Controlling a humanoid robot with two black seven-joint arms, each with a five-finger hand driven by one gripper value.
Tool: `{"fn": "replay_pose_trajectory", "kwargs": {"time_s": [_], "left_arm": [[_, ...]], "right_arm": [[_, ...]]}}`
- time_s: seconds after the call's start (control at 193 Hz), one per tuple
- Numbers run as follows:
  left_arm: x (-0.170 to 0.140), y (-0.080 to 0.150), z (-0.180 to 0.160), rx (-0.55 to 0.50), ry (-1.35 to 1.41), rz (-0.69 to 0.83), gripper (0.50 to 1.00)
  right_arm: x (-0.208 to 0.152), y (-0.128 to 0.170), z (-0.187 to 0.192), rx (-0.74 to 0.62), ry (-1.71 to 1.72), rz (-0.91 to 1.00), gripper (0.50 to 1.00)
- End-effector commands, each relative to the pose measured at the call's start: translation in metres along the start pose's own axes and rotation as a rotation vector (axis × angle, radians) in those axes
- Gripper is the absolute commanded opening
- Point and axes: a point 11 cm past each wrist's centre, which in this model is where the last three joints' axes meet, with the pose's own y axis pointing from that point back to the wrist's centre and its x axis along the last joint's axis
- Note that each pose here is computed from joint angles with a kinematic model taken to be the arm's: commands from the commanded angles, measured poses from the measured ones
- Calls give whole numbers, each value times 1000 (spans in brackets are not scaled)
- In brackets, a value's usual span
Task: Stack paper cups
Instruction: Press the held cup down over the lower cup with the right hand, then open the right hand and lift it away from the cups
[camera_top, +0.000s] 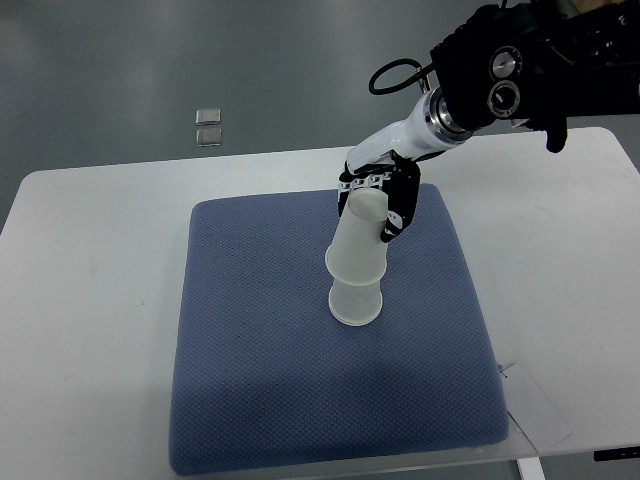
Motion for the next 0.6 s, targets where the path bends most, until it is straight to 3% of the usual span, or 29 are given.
{"fn": "replay_pose_trajectory", "kwargs": {"time_s": [0.0,0.471,0.595], "left_arm": [[0,0,0,0,-1,0,1000],[0,0,0,0,1,0,1000],[0,0,0,0,-1,0,1000]], "right_arm": [[0,0,1,-6,1,-2,772],[-3,-4,6,-24,22,0,772],[-3,-6,9,-33,20,-1,815]]}}
